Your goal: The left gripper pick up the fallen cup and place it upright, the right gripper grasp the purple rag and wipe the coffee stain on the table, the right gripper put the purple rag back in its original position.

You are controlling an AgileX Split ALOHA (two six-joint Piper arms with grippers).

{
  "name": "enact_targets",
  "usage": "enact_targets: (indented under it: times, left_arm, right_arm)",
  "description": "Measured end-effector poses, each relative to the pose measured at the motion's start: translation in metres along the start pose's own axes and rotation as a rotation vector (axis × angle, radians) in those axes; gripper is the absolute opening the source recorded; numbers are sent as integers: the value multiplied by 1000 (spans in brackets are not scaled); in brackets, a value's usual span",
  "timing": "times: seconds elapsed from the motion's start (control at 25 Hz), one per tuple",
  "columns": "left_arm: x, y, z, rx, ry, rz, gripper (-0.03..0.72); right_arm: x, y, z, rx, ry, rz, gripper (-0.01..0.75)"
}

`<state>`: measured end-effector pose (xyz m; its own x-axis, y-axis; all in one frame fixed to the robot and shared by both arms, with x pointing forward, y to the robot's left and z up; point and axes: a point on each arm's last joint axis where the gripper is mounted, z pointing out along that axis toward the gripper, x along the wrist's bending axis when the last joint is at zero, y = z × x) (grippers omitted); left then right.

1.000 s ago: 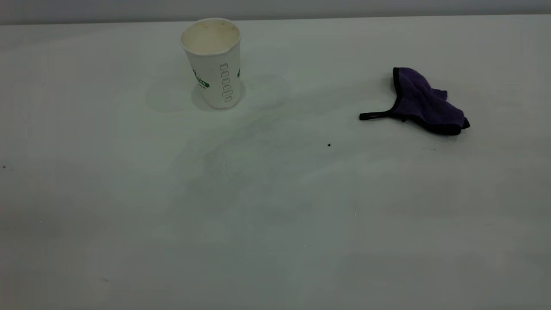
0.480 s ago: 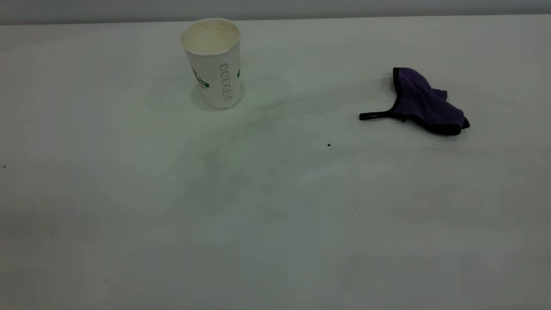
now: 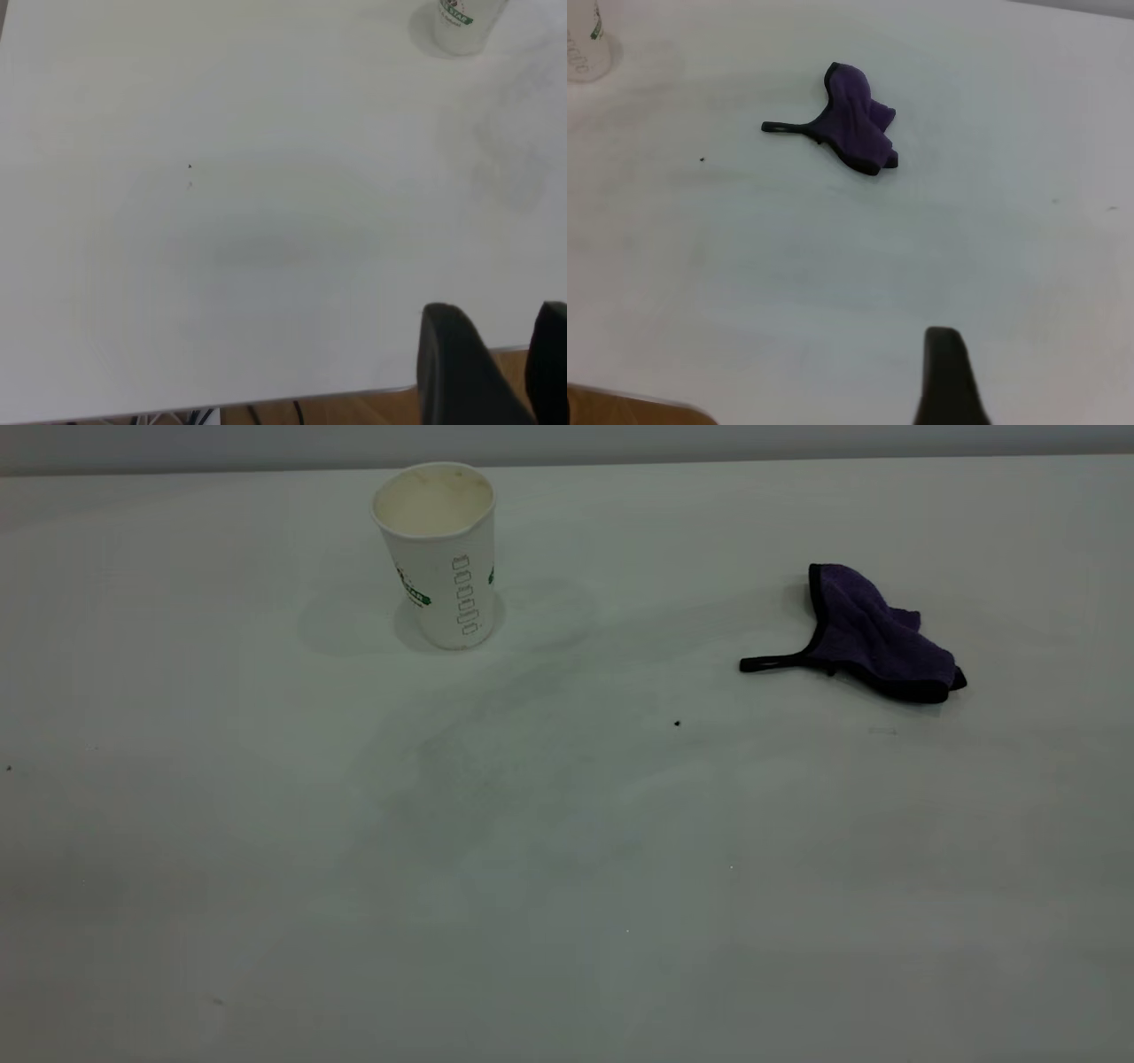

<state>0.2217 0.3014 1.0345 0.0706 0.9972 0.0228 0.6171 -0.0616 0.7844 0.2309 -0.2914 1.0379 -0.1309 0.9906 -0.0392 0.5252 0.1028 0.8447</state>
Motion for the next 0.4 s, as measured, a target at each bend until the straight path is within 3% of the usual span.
enact_targets:
  times: [0.4]
  left_arm:
    - [0, 0, 0, 0, 0, 0, 265]
  right_arm:
    - [0, 0, 0, 0, 0, 0, 388]
